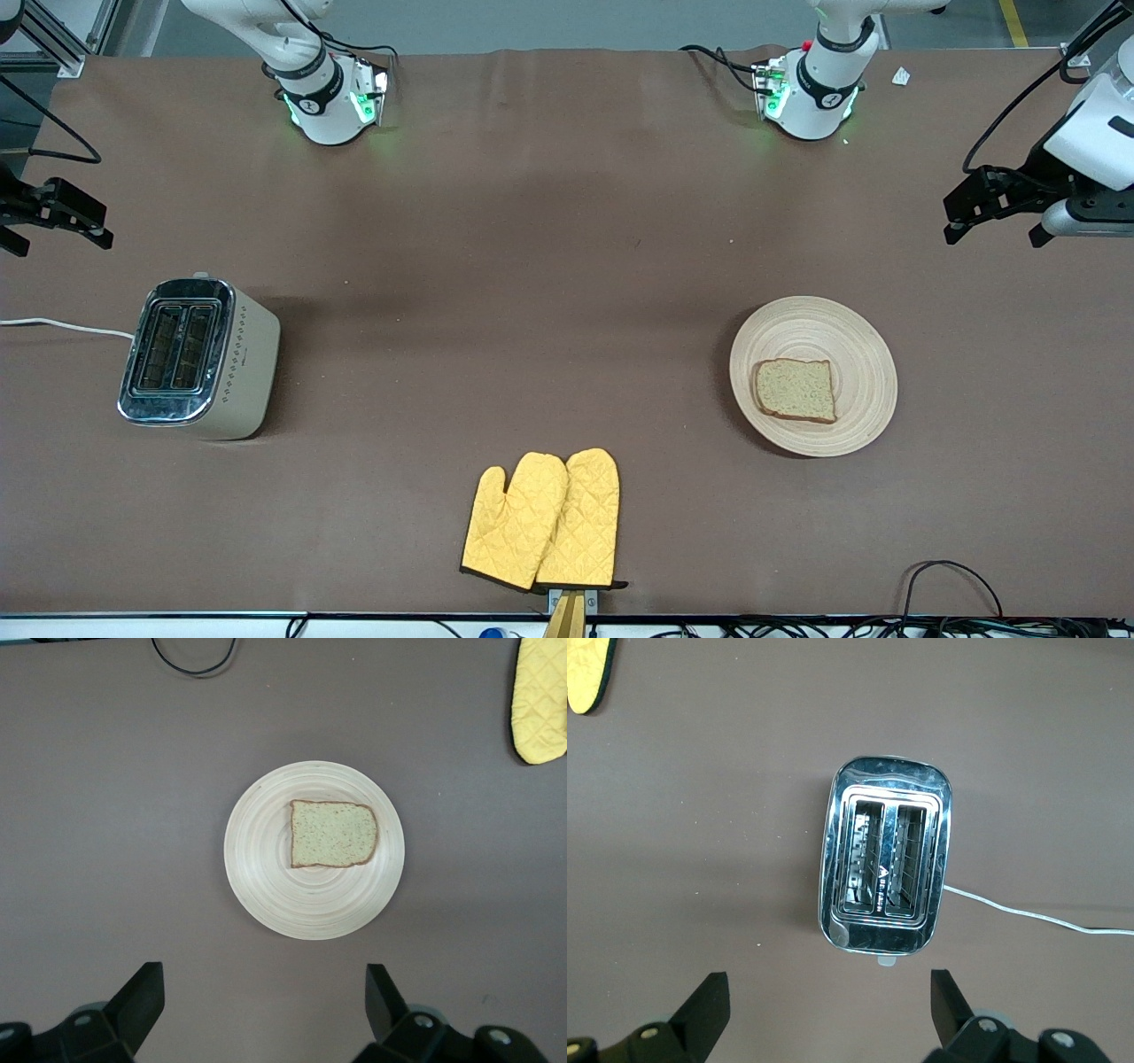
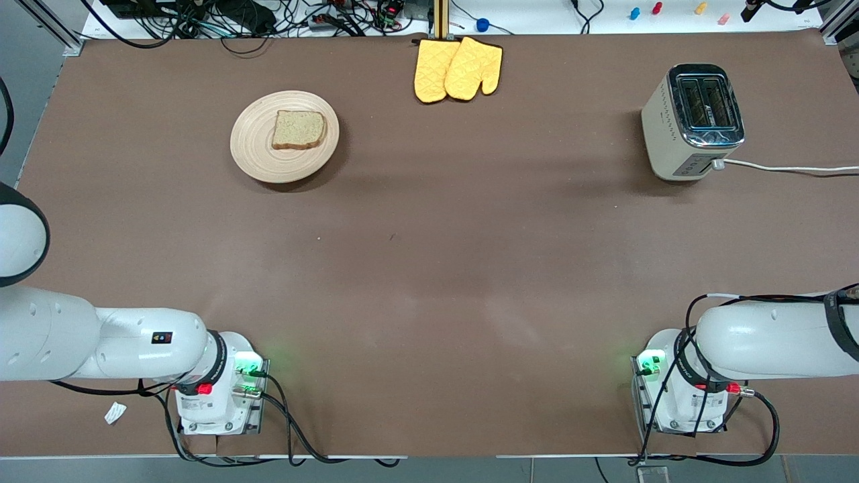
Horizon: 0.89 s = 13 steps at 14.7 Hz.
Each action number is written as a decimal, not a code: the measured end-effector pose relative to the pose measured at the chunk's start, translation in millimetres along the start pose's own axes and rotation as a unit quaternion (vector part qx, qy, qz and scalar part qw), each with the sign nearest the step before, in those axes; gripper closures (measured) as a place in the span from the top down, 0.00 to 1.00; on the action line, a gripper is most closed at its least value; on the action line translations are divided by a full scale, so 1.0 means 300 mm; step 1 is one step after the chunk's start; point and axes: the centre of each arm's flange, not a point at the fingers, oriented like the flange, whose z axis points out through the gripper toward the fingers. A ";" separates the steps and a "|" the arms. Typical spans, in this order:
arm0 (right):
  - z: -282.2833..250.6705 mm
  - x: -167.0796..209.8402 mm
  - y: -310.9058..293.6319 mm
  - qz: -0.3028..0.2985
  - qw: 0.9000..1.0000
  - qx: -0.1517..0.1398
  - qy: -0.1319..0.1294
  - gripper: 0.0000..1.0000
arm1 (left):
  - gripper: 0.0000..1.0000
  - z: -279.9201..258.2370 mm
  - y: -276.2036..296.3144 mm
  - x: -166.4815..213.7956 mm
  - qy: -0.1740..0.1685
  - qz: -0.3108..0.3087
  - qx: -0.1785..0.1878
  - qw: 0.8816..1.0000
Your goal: Move plate and put bread in toaster
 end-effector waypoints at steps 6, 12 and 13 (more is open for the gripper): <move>-0.004 0.007 -0.031 -0.010 1.000 0.000 0.001 1.00 | 1.00 0.016 0.004 0.006 -0.006 0.004 0.008 1.000; -0.004 0.006 -0.024 -0.008 1.000 0.000 0.001 1.00 | 1.00 0.303 -0.227 0.069 -0.092 -0.053 -0.088 0.990; -0.004 0.006 -0.023 -0.008 1.000 0.000 0.001 1.00 | 1.00 0.385 -0.307 0.081 -0.104 -0.058 -0.125 0.985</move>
